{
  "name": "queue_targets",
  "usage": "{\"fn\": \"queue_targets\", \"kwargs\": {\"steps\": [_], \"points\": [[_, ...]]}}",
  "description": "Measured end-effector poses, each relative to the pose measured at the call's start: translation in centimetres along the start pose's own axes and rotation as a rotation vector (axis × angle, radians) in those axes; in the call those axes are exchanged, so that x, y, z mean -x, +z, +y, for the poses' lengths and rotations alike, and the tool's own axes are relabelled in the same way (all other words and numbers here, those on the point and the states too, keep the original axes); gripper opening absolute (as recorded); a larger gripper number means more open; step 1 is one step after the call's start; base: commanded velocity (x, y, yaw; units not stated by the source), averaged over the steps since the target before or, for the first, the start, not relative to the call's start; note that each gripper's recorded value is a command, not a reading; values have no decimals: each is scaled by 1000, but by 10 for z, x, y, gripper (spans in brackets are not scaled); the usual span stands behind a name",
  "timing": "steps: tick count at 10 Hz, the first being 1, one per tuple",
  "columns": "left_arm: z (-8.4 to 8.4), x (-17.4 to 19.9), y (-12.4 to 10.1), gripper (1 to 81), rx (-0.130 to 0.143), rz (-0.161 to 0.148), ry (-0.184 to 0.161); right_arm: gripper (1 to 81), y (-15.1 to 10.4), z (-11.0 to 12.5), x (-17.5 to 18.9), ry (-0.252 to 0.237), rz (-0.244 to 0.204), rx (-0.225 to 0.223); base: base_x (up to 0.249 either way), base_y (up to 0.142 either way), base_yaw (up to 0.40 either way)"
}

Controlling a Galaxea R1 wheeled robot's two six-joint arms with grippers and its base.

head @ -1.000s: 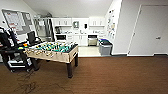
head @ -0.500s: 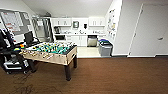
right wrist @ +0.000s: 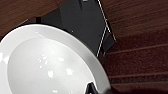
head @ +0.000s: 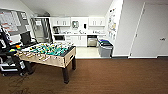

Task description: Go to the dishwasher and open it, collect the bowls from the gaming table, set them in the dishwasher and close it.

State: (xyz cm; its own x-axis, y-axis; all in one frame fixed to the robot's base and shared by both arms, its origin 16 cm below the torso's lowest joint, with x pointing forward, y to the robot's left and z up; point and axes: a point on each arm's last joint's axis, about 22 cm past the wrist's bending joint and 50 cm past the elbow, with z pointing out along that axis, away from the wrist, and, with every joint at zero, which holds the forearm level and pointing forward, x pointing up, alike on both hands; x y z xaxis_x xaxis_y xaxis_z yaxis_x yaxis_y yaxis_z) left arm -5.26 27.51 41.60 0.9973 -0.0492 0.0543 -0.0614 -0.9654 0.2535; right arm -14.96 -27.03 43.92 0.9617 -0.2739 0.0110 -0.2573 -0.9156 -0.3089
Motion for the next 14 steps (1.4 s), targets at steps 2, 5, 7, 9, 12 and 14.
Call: {"fn": "queue_targets", "kwargs": {"steps": [2,5,7,9,12,14], "points": [[1,0,0,10,2,0,0,10,0,1,-1,-1,1,1,183,-99,0],[3,-4,1,10,5,5,2,10,-1,2,-5,-2,5,3,183,-48,0],[3,-4,1,10,5,4,2,10,-1,2,-2,-1,2,3,184,0,0],[0,0,0,10,0,0,1,10,0,-1,1,0,-2,-1,190,0,0],[1,-1,0,10,2,2,2,10,0,0,1,0,-2,0,201,0,0],[1,-2,0,10,2,3,2,10,0,-1,-1,0,1,-1,214,0,0]]}}
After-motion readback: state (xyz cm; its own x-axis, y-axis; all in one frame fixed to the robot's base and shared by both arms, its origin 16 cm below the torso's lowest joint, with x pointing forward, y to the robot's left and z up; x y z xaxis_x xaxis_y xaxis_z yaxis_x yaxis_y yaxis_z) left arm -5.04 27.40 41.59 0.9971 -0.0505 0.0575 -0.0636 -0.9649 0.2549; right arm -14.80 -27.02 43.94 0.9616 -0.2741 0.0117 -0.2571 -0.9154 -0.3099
